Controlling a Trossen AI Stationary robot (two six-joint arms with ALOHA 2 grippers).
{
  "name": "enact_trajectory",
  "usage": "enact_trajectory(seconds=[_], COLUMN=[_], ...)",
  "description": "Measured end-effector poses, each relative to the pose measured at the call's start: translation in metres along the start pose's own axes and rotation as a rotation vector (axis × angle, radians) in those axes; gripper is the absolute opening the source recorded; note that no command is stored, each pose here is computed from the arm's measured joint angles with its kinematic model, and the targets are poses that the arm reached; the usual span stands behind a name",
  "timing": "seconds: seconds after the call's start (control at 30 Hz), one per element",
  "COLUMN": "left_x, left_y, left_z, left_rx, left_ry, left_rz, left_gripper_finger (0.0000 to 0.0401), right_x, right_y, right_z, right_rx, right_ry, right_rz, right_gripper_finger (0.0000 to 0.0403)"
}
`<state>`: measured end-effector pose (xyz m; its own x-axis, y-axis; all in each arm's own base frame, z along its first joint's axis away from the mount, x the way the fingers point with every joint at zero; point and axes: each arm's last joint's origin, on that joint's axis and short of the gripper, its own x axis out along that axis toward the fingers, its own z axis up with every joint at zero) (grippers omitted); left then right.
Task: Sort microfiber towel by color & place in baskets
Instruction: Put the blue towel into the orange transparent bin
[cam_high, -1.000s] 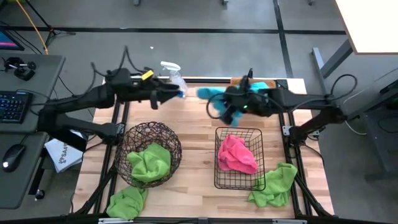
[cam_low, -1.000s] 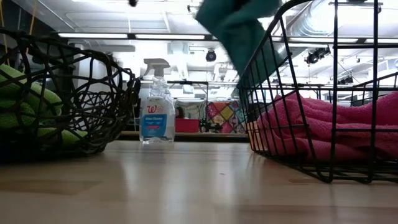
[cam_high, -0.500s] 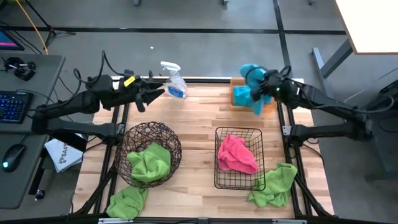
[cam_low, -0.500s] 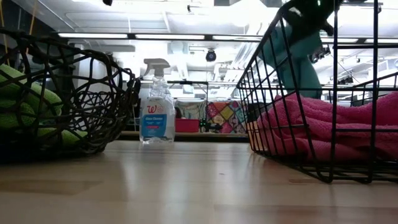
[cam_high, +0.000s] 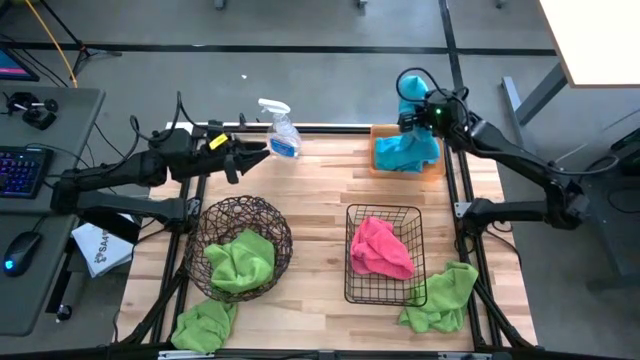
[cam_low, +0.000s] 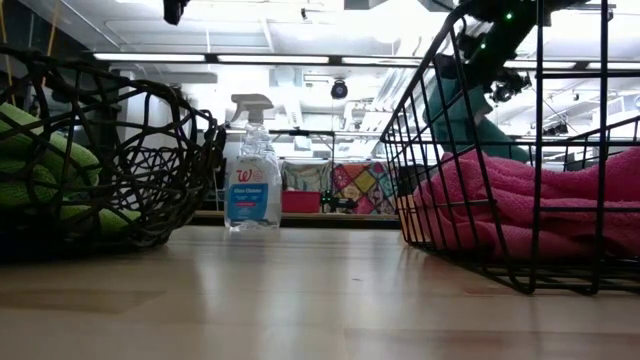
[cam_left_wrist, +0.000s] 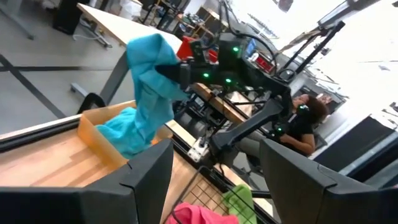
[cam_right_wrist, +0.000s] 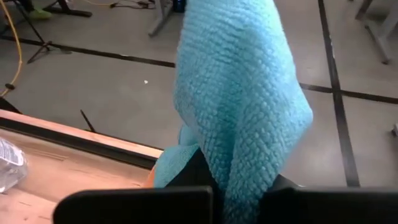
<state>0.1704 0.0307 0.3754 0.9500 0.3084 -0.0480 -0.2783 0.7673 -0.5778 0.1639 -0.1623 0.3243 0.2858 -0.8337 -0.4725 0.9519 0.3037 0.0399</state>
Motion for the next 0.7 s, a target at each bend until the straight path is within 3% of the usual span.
enact_trajectory(seconds=[0.27, 0.37, 0.7], left_x=[0.000, 0.000, 0.000], left_y=[-0.002, -0.001, -0.002], left_z=[-0.002, -0.002, -0.002], left_rx=[0.011, 0.010, -0.024], left_ry=[0.001, 0.000, 0.013], left_rz=[0.004, 0.009, -0.009], left_gripper_finger=[0.0227, 0.0227, 0.0227], right_x=[0.015, 0.031, 0.068], right_y=[-0.005, -0.009, -0.010], right_z=[-0.011, -0.031, -0.112], right_rx=[-0.026, -0.005, 0.229], right_ry=[0.082, 0.165, 0.489], right_rz=[-0.057, -0.071, 0.002], right_gripper_finger=[0.0000, 0.0000, 0.0000])
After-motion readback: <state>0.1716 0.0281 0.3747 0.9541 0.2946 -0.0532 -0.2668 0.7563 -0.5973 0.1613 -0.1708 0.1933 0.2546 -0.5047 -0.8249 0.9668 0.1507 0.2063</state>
